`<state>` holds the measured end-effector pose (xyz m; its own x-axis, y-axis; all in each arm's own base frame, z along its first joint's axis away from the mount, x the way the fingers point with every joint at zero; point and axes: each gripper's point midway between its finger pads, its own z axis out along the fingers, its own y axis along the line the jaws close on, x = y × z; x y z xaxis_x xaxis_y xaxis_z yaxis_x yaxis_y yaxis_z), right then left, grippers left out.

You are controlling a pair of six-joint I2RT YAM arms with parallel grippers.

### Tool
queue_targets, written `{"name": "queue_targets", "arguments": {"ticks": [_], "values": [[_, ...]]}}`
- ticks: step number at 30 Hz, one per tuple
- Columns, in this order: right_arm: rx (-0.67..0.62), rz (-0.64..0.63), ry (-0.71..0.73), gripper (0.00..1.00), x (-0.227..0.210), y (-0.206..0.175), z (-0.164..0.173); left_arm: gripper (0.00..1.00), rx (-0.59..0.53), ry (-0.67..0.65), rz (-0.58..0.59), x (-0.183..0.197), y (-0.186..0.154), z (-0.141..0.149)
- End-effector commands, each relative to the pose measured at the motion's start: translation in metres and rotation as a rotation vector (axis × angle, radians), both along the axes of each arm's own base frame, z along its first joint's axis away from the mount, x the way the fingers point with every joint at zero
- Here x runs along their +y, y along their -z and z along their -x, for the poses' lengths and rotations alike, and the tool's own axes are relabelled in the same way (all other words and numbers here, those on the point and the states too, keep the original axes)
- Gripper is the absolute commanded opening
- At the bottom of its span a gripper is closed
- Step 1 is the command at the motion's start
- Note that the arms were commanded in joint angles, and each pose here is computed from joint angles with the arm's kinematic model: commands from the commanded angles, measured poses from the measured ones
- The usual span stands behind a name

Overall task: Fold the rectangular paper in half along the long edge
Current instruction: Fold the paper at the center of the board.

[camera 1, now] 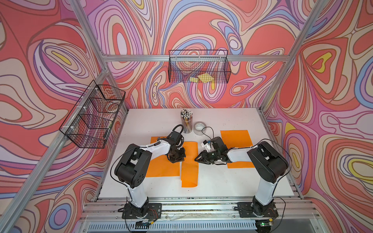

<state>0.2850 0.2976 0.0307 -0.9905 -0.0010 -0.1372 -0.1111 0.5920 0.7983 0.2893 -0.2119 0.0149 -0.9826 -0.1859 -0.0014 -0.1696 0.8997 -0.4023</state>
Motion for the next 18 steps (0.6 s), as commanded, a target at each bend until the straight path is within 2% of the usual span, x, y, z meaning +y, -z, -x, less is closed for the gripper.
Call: {"name": "queue_targets", "arguments": {"ticks": [1, 6, 18], "values": [[-0.022, 0.008, 0.076, 0.37, -0.027, -0.012, -0.010, 0.00, 0.137, -0.003, -0.136, 0.025, 0.040, 0.037], [-0.060, 0.038, 0.096, 0.41, -0.050, -0.023, -0.017, 0.00, 0.142, -0.006, -0.129, 0.024, 0.042, 0.038], [-0.015, -0.056, 0.025, 0.43, -0.019, 0.007, -0.024, 0.00, 0.142, -0.005, -0.130, 0.025, 0.040, 0.039]]}}
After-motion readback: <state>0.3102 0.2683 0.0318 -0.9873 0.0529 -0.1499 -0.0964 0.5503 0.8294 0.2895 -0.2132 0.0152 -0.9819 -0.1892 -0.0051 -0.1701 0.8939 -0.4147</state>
